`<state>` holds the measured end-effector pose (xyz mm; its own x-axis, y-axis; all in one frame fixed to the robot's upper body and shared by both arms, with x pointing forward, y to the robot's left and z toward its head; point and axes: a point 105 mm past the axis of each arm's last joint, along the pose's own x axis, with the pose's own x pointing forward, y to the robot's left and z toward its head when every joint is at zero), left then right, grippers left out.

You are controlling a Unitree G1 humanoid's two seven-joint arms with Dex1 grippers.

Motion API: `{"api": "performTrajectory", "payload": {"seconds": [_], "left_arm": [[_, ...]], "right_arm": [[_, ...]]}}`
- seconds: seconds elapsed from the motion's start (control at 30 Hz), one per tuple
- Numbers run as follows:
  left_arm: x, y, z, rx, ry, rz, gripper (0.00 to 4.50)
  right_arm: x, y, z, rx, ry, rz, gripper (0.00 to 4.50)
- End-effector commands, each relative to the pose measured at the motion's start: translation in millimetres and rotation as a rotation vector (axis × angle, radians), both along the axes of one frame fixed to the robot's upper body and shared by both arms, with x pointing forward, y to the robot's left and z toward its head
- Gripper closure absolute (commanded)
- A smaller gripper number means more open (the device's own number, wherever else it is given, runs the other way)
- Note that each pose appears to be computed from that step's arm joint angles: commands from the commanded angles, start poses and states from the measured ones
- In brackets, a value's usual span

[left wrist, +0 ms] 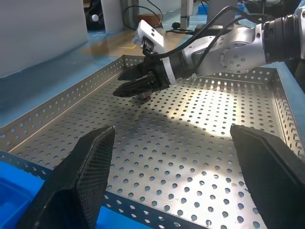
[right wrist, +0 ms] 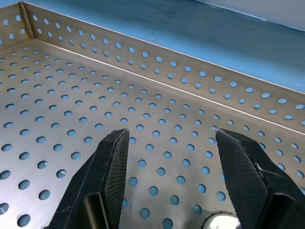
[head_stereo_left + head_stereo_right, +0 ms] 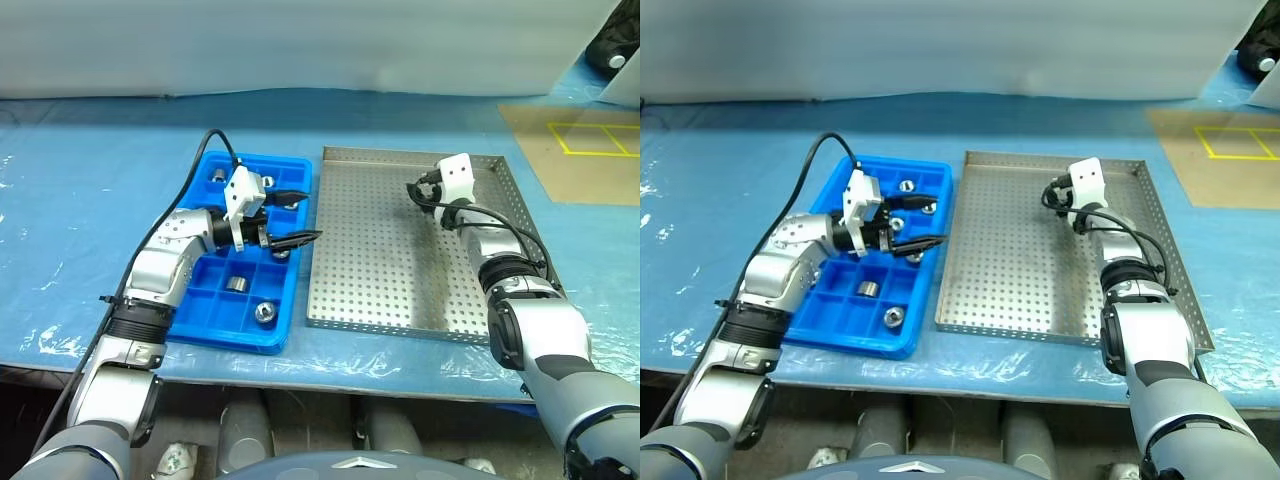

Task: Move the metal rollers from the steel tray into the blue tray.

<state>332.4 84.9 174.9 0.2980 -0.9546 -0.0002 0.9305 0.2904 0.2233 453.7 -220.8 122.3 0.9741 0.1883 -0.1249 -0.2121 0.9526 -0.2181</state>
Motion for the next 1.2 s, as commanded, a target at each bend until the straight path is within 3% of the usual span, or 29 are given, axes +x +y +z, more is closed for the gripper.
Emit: {"api": "performTrajectory", "payload": {"seconds": [0.03,0.37,0.87,1.13,1.2], "left_arm": [[-5,2,11,-0.009,-0.042,-0.005,0.42],[-6,-2,9,-0.012,-0.032,-0.021,0.42],[-8,0,6,-0.004,-0.024,-0.021,0.42],[-7,1,7,-0.002,-0.031,-0.013,0.42],[-6,1,7,0.000,-0.032,-0.012,0.42]], "right_arm": [[2,-14,21,0.010,-0.084,-0.058,1.56],[-8,-44,2,0.016,-0.030,-0.150,1.56],[-17,-27,-40,0.019,0.102,-0.096,1.56],[-19,-24,-45,0.036,0.115,-0.083,1.56],[-20,-24,-44,0.048,0.104,-0.070,1.95]]}}
